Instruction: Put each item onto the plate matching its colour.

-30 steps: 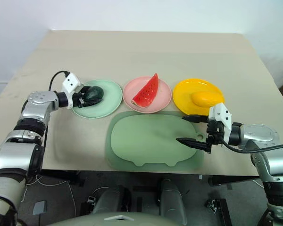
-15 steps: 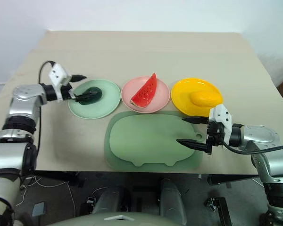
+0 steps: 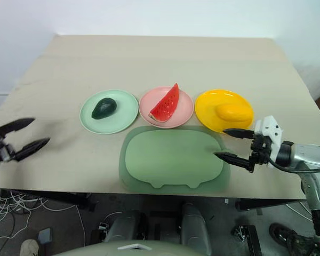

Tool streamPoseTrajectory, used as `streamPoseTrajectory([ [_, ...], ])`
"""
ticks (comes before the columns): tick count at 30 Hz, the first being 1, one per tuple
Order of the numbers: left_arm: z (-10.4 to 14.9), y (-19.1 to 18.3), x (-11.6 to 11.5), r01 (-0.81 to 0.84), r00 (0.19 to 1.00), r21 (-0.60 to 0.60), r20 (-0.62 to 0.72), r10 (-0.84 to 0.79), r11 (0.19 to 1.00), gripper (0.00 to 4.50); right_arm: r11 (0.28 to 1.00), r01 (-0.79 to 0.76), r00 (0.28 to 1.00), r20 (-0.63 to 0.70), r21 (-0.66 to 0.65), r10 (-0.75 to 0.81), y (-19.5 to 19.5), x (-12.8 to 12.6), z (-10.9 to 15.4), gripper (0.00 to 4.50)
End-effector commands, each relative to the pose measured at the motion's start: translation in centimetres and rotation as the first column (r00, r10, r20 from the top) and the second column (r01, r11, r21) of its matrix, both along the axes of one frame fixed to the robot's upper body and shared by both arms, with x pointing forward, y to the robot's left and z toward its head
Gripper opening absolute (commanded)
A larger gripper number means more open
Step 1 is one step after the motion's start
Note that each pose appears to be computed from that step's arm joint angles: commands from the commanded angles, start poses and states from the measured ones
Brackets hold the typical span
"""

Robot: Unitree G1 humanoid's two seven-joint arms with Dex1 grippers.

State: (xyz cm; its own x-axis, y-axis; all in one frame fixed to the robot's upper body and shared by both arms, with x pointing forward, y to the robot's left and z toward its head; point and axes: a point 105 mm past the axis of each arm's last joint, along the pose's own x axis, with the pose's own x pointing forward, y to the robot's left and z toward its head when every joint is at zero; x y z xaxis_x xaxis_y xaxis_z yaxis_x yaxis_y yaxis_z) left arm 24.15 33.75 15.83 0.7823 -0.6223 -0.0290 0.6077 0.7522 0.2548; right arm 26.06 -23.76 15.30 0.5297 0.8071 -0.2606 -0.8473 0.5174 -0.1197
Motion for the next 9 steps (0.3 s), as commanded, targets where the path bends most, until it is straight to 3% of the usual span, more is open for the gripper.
streamPoseTrajectory([
  [1, 0.5, 0.7, -1.7, -0.049, 0.996, -0.012, 0.073, 0.050, 0.999, 4.48, 0.995, 0.096, 0.992, 0.090, -0.032, -0.092, -2.3, 0.1, 1.3, 4.50],
  [9, -1.4, 2.1, -3.3, -0.171, 0.982, -0.019, 0.073, 0.172, 0.985, 4.48, 0.965, 0.253, 0.954, 0.183, -0.066, -0.238, -5.9, 0.4, 2.0, 4.50],
])
